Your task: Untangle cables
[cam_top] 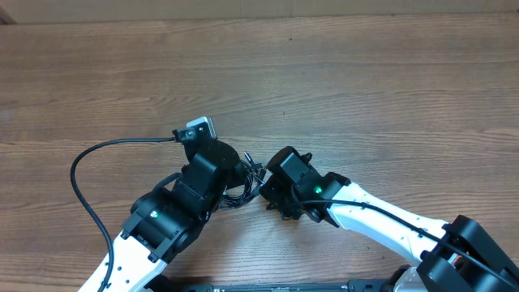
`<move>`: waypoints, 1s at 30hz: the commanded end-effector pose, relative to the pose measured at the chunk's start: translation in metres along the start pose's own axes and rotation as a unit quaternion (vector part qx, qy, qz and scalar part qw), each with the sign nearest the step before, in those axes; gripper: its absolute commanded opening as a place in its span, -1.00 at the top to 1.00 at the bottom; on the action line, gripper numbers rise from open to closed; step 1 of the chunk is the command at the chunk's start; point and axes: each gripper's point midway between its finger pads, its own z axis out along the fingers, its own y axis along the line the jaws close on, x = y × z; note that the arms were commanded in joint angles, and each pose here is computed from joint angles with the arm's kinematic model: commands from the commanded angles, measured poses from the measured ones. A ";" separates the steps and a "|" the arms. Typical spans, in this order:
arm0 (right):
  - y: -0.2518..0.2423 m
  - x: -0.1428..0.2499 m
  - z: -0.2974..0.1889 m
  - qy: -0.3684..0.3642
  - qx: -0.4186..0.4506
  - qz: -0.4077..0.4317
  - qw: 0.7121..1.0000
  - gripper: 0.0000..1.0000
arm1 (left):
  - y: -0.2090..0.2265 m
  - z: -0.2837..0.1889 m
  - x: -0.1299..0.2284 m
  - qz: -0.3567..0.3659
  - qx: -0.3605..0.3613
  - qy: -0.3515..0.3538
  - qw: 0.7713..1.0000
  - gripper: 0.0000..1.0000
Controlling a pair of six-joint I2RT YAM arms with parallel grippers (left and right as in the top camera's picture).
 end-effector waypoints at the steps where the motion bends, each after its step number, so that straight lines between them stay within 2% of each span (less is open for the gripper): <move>1: -0.006 -0.004 0.002 -0.014 0.011 -0.004 1.000 0.17 | 0.010 0.002 0.000 0.000 -0.030 0.002 1.000 0.67; 7: -0.011 -0.008 0.001 -0.026 0.022 -0.003 0.999 0.01 | 0.041 0.009 0.026 -0.023 -0.108 0.053 0.992 0.41; 9: -0.014 -0.009 0.001 -0.029 0.028 -0.002 0.999 -0.07 | 0.057 0.012 0.036 -0.044 -0.150 0.068 0.985 0.38; 11: -0.017 -0.009 0.001 -0.029 0.033 -0.001 0.999 -0.20 | 0.070 0.015 0.044 -0.063 -0.187 0.082 0.977 0.37; 14: -0.020 -0.009 0.001 -0.029 0.039 -0.001 0.999 -0.40 | 0.080 0.026 0.052 -0.079 -0.210 0.111 0.968 0.26; 18: -0.023 -0.011 0.000 -0.035 0.045 0.000 0.998 -0.57 | 0.085 0.044 0.056 -0.067 -0.206 0.156 0.964 0.11; 24: -0.025 -0.013 0.000 -0.042 0.050 0.000 0.998 -0.69 | 0.078 0.072 0.070 0.002 -0.138 0.251 0.958 0.03; 30: -0.026 -0.016 0.000 -0.052 0.052 0.000 0.997 -0.82 | 0.093 0.089 0.087 0.015 -0.172 0.284 0.943 -0.11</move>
